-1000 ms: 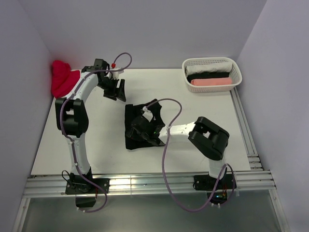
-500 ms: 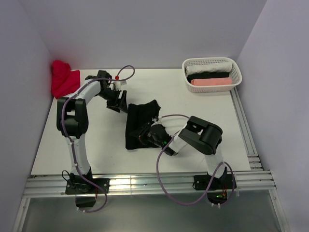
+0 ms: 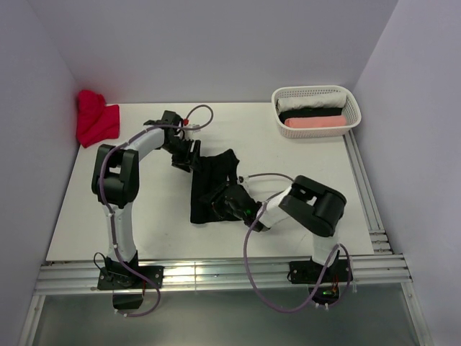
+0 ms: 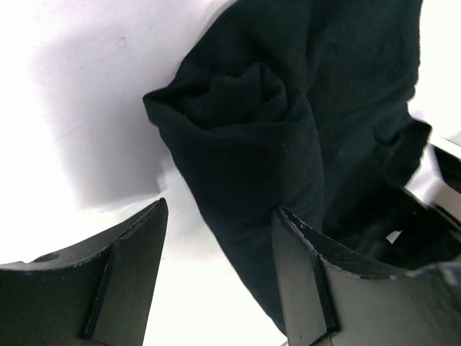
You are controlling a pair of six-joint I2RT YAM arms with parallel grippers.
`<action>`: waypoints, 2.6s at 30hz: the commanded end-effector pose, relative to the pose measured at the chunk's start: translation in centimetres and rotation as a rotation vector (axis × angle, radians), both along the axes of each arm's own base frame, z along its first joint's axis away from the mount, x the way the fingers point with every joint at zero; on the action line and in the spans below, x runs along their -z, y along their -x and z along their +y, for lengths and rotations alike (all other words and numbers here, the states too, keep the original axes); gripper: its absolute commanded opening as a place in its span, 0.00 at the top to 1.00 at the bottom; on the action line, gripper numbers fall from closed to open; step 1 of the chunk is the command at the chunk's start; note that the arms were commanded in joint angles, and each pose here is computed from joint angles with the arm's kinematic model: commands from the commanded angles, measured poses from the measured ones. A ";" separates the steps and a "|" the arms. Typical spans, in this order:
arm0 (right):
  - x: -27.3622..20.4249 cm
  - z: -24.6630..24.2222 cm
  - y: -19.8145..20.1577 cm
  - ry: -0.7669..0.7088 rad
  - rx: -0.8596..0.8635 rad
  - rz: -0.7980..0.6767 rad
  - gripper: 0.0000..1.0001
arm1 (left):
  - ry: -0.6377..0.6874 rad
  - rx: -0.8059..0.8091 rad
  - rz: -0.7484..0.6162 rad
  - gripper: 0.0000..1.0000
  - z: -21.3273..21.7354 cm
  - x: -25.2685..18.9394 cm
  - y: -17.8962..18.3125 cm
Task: Roll the t-shirts
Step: Roll the tshirt
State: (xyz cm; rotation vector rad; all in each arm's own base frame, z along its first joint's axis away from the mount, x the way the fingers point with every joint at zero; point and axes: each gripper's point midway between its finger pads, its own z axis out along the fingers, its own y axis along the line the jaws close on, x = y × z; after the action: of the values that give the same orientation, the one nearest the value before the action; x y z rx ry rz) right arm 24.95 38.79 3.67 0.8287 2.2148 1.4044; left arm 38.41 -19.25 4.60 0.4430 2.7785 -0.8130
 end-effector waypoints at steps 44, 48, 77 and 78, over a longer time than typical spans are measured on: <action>1.7 -2.4 0.0 1.437 -0.165 -0.047 0.41 | -0.222 -0.016 -0.072 0.35 -1.0 0.4 -3.0; 1.9 -3.0 0.1 1.467 -0.169 -0.035 0.41 | -0.224 -0.008 -0.070 0.35 -1.0 0.5 -3.0; -3.8 1.9 -2.6 0.549 -0.128 -0.150 0.91 | -0.054 0.094 -0.136 0.19 -1.8 -4.9 -3.6; -2.6 1.2 -2.1 0.529 -0.137 -0.120 0.91 | -0.035 0.090 -0.136 0.19 -1.5 -5.4 -3.6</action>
State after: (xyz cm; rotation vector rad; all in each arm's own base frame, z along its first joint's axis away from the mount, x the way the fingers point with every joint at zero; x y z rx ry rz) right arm 27.22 37.46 4.54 0.3224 2.4485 0.5035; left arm 40.79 -20.96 6.13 0.5910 2.7844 -0.6351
